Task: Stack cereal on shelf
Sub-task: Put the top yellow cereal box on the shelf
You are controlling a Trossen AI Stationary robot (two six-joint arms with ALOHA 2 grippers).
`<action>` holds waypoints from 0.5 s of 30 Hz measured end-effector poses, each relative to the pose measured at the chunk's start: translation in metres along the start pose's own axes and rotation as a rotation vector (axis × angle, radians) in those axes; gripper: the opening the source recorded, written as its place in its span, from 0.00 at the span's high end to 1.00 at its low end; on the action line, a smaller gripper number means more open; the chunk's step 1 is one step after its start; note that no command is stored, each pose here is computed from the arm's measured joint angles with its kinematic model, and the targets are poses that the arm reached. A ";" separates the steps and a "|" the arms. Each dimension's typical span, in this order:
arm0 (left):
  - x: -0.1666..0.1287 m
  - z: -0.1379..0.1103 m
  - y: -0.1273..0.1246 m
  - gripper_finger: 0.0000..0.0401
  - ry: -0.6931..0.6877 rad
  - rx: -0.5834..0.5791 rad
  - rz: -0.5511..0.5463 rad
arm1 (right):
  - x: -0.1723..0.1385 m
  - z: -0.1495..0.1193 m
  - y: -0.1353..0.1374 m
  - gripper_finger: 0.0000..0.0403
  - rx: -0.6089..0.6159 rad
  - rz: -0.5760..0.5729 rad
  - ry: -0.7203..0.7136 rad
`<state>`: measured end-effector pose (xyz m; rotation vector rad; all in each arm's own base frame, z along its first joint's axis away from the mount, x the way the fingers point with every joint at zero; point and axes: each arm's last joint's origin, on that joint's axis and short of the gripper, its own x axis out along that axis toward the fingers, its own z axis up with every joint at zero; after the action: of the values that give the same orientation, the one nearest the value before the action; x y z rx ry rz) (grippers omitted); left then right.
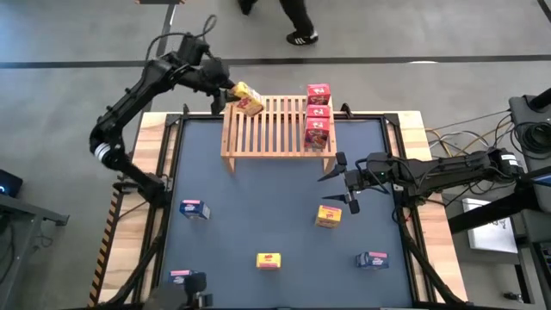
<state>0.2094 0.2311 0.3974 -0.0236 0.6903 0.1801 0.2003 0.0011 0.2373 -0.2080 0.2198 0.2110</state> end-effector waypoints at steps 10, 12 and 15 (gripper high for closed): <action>0.021 0.025 0.000 0.58 0.222 0.023 -0.011 | 0.000 -0.002 0.000 0.38 0.006 0.004 0.018; 0.021 0.030 0.000 0.56 0.248 0.033 0.013 | 0.000 -0.002 0.000 0.38 0.006 0.004 0.018; 0.022 0.036 -0.001 0.51 0.266 0.031 0.035 | 0.000 -0.002 0.000 0.38 0.006 0.004 0.018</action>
<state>0.2489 0.2363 0.4109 -0.0055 0.9596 0.2021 0.1998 0.0011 0.2354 -0.2031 0.2386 0.2129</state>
